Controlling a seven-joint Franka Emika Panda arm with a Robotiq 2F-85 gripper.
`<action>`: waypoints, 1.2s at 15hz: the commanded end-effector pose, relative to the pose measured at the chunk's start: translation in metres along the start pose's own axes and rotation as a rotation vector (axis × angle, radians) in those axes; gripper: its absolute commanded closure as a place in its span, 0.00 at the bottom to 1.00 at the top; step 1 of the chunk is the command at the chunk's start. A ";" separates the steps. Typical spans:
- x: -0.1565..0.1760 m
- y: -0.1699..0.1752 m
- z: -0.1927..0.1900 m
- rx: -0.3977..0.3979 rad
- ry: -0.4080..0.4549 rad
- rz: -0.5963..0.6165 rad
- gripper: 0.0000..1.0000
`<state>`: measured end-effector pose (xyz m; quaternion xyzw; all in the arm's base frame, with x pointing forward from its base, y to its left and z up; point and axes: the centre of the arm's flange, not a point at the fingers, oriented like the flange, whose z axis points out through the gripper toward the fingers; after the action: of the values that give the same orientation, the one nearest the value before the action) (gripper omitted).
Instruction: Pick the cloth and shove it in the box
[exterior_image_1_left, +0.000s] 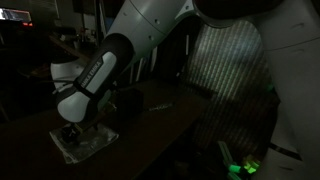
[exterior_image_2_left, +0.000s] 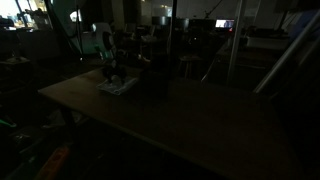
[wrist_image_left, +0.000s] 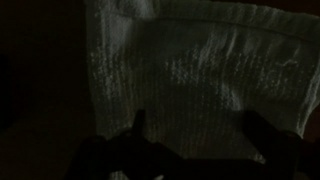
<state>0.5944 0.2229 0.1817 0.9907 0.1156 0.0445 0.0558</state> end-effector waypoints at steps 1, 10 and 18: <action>0.014 -0.005 0.016 0.020 0.026 -0.042 0.00; -0.009 -0.006 0.006 0.053 0.021 -0.109 0.47; -0.033 0.000 -0.032 0.038 0.027 -0.120 0.92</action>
<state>0.5809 0.2231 0.1919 0.9835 0.1698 0.0473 0.0419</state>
